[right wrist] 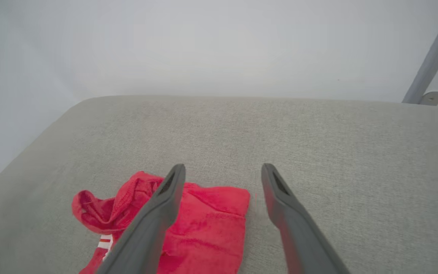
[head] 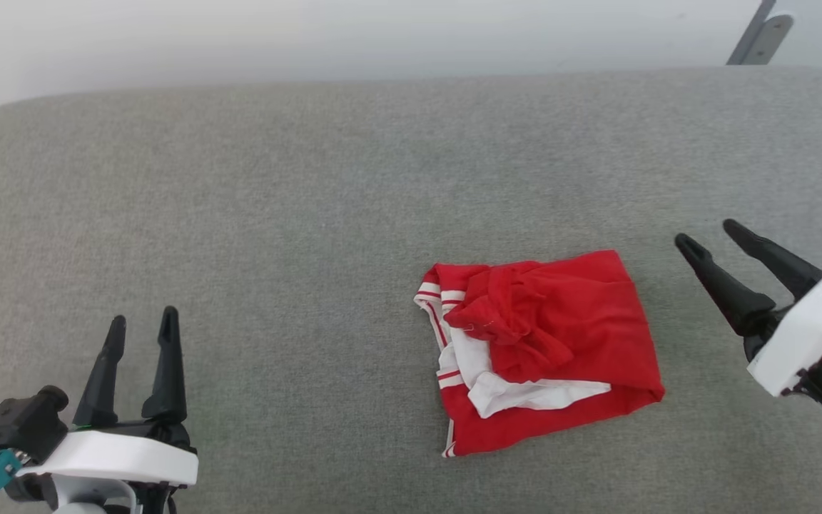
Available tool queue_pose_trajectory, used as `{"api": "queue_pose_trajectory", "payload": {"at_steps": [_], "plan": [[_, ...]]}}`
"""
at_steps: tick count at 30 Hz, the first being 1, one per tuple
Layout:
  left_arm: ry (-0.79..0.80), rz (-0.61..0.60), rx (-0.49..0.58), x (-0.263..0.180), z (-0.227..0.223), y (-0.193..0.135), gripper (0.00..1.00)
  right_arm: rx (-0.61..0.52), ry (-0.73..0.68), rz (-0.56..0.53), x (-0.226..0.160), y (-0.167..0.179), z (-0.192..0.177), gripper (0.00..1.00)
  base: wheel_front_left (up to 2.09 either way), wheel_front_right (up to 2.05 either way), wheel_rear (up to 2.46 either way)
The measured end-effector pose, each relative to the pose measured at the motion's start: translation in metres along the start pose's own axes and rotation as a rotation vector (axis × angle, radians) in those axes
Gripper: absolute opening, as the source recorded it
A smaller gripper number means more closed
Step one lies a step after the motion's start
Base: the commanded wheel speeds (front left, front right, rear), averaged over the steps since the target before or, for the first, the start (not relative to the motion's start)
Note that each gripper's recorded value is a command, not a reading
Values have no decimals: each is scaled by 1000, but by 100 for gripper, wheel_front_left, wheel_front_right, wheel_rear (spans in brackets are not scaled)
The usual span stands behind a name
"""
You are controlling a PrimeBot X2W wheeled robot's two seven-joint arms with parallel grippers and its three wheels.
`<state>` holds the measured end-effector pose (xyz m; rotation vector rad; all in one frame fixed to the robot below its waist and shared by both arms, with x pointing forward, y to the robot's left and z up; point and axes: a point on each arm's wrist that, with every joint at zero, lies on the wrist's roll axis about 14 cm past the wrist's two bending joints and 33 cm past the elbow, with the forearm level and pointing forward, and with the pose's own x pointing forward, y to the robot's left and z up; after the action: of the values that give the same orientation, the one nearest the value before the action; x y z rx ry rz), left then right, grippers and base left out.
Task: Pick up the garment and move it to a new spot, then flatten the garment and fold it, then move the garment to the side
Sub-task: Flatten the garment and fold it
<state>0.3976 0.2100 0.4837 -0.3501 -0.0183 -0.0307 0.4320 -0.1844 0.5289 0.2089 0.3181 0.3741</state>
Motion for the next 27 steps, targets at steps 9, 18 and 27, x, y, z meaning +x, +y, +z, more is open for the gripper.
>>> {"api": "queue_pose_trajectory", "payload": {"at_steps": [9,18,27], "plan": [[-18,-21,16,-11,9,-5,100,-52,-237,-146,-38,-30,6,100,0,0,0],[-17,-40,52,-25,12,-8,100,-88,-313,-254,-70,-52,-10,100,0,0,0],[-21,-25,85,-40,16,-1,100,-116,-368,-315,-92,-60,-21,100,0,0,0]]}}
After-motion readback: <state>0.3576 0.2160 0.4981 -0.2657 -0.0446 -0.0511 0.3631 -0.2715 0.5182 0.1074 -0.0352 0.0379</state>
